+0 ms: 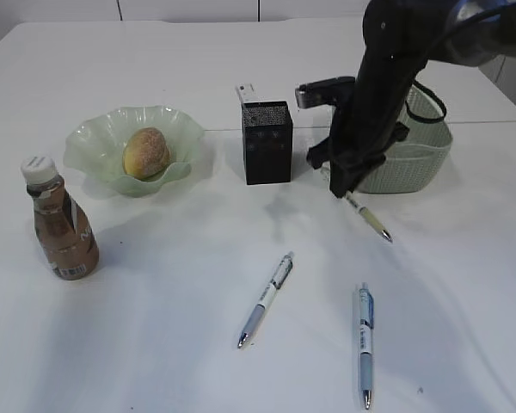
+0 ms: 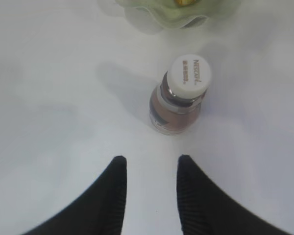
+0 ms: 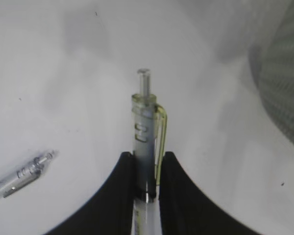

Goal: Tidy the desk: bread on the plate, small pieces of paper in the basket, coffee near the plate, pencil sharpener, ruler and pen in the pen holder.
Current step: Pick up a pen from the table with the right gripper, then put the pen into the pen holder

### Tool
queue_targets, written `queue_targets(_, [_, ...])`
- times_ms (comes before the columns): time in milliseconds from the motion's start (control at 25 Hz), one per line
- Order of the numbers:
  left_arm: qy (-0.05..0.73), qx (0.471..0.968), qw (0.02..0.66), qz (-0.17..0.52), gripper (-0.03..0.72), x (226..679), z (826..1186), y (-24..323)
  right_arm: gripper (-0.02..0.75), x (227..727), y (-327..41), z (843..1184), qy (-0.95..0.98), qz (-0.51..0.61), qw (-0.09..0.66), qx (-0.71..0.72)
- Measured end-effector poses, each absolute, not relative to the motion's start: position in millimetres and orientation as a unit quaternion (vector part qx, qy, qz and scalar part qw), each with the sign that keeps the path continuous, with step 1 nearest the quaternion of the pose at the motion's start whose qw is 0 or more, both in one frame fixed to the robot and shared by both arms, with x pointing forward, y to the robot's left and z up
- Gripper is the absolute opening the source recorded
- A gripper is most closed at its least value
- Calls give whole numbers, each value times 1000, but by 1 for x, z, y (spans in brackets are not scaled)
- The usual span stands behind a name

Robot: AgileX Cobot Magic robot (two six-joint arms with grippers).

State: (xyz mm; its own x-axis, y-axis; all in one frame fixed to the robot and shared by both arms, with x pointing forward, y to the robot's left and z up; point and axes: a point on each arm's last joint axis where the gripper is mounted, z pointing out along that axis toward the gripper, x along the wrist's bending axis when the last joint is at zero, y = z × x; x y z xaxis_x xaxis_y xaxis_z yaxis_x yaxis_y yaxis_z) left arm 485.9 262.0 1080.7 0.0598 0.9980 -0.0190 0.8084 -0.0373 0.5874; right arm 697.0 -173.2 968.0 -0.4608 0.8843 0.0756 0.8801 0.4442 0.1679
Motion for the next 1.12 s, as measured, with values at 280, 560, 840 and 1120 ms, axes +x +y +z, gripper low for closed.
queue_targets(280, [654, 690, 231, 205, 238, 486, 1081, 262, 107, 711, -168, 1009, 844, 150, 54, 513])
queue_targets(560, [654, 690, 231, 205, 238, 486, 1081, 262, 107, 726, -156, 1038, 819, 263, 97, 500])
queue_targets(840, [654, 690, 231, 205, 238, 486, 1081, 262, 107, 740, -144, 1051, 803, 373, 152, 439])
queue_targets(1120, [655, 690, 231, 205, 238, 486, 1081, 262, 107, 750, -137, 1062, 777, 448, 199, 395])
